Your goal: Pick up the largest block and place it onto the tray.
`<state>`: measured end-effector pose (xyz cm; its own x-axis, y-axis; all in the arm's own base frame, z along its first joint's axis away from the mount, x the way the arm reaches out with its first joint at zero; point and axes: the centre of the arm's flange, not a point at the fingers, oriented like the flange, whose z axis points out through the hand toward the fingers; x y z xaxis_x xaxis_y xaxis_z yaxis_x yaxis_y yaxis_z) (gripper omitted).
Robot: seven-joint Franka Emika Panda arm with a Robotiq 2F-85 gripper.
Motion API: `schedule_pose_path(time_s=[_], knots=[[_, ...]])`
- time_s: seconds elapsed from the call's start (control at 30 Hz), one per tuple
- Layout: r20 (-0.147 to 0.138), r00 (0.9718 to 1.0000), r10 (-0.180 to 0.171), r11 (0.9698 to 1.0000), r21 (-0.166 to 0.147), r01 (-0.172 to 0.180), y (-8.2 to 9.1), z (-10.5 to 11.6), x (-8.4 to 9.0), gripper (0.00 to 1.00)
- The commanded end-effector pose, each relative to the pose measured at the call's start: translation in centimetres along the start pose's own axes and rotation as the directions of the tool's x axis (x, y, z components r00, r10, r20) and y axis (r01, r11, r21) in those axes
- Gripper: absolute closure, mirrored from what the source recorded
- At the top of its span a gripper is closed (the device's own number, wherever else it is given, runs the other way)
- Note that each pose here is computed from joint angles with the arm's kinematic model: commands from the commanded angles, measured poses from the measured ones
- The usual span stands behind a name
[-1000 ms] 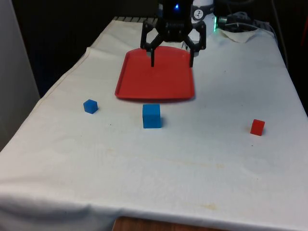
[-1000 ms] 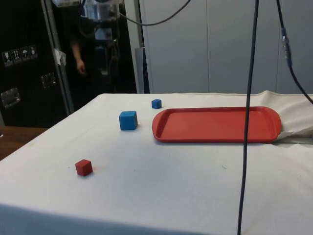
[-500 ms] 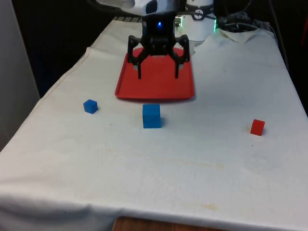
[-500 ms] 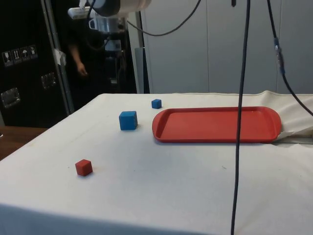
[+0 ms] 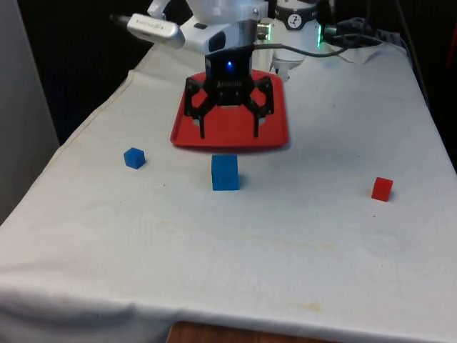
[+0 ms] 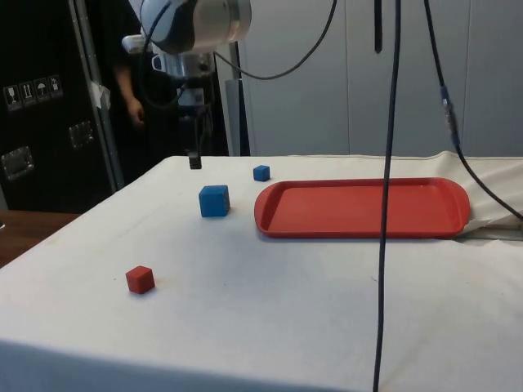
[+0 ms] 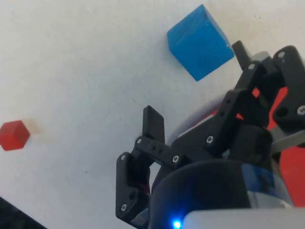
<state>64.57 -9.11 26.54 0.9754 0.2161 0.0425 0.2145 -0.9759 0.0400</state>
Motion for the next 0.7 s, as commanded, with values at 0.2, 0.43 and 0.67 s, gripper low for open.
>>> schedule_pose_path(time_s=[0.2, 0.43, 0.67], knots=[[0.012, 0.9999, 0.001, 1.0, 0.002, -0.001, 0.3, 1.7, -0.3, 0.0], [0.021, 0.9998, 0.001, 1.0, -0.005, -0.001, 0.6, 2.9, -0.4, 0.0], [0.027, 0.9996, 0.001, 0.9999, -0.011, 0.0, 0.7, 3.9, -0.6, 0.0]])
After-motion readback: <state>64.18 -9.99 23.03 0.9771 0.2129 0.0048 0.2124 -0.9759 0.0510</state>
